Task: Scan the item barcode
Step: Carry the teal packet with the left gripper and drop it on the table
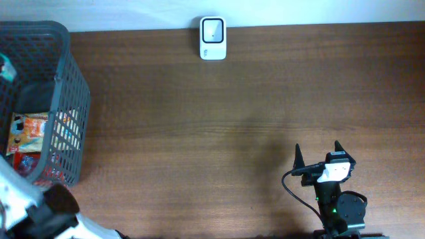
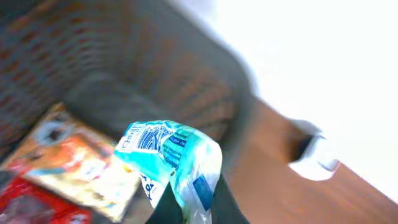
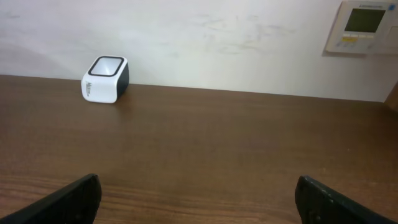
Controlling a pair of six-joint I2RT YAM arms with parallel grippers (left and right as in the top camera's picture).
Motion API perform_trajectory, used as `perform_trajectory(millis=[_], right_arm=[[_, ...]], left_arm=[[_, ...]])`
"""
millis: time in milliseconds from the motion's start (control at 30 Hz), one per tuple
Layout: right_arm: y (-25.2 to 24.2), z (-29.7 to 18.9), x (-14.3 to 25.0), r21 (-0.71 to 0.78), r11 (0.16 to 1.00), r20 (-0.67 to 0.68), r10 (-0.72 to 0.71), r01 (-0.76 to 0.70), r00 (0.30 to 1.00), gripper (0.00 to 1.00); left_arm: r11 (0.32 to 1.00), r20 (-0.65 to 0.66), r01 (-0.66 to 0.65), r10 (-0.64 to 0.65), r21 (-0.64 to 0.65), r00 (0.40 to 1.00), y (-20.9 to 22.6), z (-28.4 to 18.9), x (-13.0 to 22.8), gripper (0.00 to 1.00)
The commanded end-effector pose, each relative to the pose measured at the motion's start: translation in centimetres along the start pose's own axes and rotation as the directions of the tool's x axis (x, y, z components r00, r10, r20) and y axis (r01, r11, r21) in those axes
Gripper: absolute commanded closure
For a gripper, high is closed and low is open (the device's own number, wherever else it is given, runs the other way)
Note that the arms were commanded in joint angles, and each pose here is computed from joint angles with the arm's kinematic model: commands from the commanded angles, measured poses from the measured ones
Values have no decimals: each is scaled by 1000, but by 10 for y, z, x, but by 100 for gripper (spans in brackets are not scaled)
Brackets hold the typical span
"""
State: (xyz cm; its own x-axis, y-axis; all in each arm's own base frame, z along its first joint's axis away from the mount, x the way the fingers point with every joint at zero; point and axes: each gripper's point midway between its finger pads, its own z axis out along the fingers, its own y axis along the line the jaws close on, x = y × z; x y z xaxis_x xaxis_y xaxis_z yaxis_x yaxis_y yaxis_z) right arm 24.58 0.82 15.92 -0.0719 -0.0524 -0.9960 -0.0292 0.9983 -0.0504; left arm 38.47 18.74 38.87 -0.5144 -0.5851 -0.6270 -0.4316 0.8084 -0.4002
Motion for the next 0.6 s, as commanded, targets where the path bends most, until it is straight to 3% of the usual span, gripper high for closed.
perform_trajectory(millis=[0, 67, 133, 267, 333, 433, 500, 533, 567], right_arm=[[-2, 0, 3, 11, 1000, -5, 2, -1, 1000, 2], [-2, 0, 3, 11, 1000, -5, 2, -1, 1000, 2], [-2, 0, 3, 11, 1000, -5, 2, -1, 1000, 2], [-2, 0, 4, 12, 1000, -5, 2, -1, 1000, 2], [-2, 0, 4, 12, 1000, -5, 2, -1, 1000, 2], [-2, 0, 4, 12, 1000, -5, 2, -1, 1000, 2], [-2, 0, 3, 11, 1000, -5, 2, -1, 1000, 2], [-2, 0, 4, 12, 1000, -5, 2, -1, 1000, 2], [-2, 0, 4, 12, 1000, -5, 1, -1, 1000, 1]], left_arm=[[962, 5, -68, 70, 265, 998, -80, -32, 16, 100], [896, -42, -216, 251, 389, 967, -145, -30, 56, 100], [793, -63, -387, 467, 470, 882, -189, -15, 103, 100], [690, -210, -647, 719, 324, 662, -238, 100, 232, 100], [631, -230, -740, 775, 233, 588, -243, 146, 271, 100], [553, -325, -802, 819, 227, 473, -240, 204, 343, 99], [571, -409, -791, 790, 220, 456, -227, 233, 379, 95], [596, -468, -776, 757, 207, 456, -216, 244, 397, 73], [598, -500, -769, 749, 228, 434, -211, 251, 414, 78]])
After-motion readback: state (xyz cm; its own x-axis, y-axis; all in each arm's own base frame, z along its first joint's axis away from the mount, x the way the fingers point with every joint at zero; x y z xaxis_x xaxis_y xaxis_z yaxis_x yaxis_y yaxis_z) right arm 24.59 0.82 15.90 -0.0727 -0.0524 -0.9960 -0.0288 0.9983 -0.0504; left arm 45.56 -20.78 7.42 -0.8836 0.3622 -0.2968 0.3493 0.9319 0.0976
